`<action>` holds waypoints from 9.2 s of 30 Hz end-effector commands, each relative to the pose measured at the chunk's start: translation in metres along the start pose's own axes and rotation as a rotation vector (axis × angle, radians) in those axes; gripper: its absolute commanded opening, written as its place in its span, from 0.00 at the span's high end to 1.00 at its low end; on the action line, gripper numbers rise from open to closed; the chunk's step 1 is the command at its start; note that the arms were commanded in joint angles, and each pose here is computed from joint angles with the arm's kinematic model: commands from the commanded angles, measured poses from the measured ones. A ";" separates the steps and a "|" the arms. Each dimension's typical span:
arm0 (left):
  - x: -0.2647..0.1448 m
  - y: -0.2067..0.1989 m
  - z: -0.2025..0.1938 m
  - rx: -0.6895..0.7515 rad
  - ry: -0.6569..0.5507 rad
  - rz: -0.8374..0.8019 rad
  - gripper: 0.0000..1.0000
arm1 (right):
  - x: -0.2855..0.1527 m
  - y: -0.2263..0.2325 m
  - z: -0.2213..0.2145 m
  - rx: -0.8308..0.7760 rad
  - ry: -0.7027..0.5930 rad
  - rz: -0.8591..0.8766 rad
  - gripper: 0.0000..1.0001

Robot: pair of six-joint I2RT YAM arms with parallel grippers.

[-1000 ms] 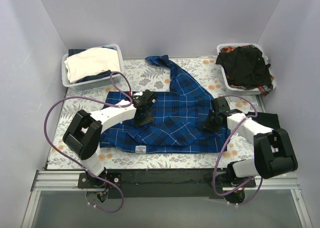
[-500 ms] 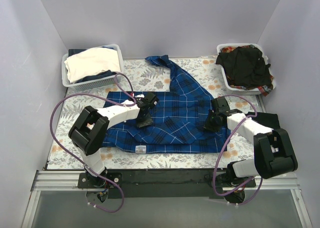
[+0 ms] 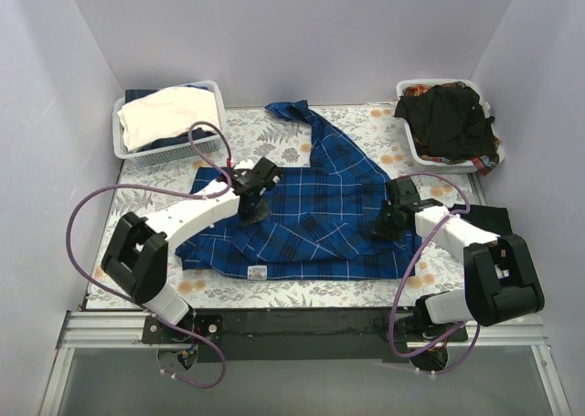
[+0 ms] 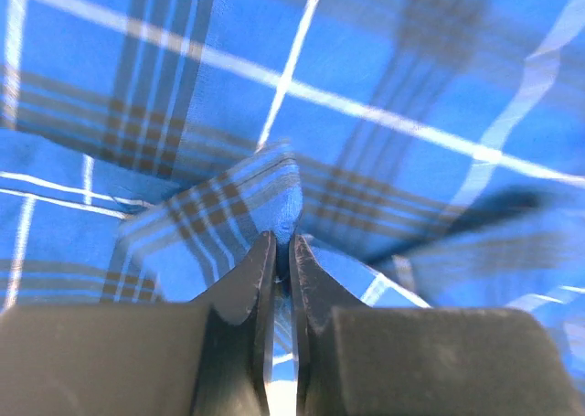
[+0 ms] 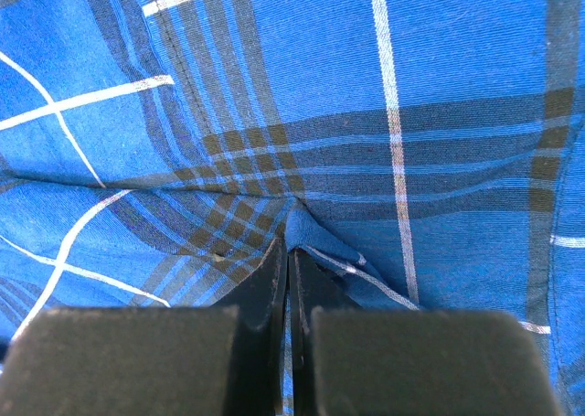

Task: Fold and stack the long sleeve shirts
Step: Fold the shirt

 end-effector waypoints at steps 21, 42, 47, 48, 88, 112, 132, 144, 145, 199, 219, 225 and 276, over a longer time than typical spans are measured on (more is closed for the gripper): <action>-0.192 -0.040 0.132 0.136 -0.741 -0.644 1.00 | -0.032 0.002 0.027 0.107 -0.186 0.048 0.99; -0.087 0.045 0.031 -0.145 -0.408 -0.517 0.86 | -0.026 0.016 -0.003 0.069 -0.150 0.258 0.99; -0.062 0.068 -0.003 -0.311 -0.249 -0.401 0.62 | -0.025 0.022 -0.013 0.015 -0.106 0.321 0.99; -0.059 0.070 -0.008 -0.321 -0.229 -0.386 0.52 | -0.026 0.024 -0.018 -0.005 -0.088 0.343 0.97; 0.003 0.130 -0.037 -0.531 0.111 -0.036 0.38 | -0.028 0.262 0.012 -0.742 0.040 0.737 0.33; 0.007 0.157 -0.021 -0.740 0.206 -0.056 0.51 | 0.001 0.323 -0.060 -0.870 0.220 0.779 0.99; -0.007 0.153 0.007 -0.697 0.122 -0.109 0.51 | -0.125 0.376 0.063 -0.861 -0.461 0.592 0.99; -0.044 0.176 0.044 -0.767 -0.079 -0.005 0.52 | -0.001 0.386 -0.068 -1.058 -0.355 0.405 0.99; -0.051 0.186 0.042 -0.776 -0.099 0.049 0.52 | 0.003 0.386 -0.079 -1.071 -0.344 0.410 0.99; 0.021 0.119 -0.062 -0.527 0.357 -0.069 0.48 | -0.007 0.000 -0.095 -0.267 0.188 -0.088 0.56; -0.008 0.087 0.123 -0.492 -0.020 -0.134 0.35 | -0.106 0.076 0.045 -0.367 -0.197 0.048 0.47; 0.027 0.085 0.175 -0.480 -0.069 -0.071 0.38 | -0.088 0.090 0.101 -0.368 -0.230 0.057 0.46; 0.129 0.103 0.178 -0.337 -0.001 0.152 1.00 | 0.106 0.091 0.263 -0.369 -0.210 -0.105 0.50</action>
Point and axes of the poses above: each gripper's point midway between its finger pads, its own x axis out along the fingers, its own y axis along the line the jaws close on, z = x × y, the point moved 2 cm from there along -x, back along the fingers
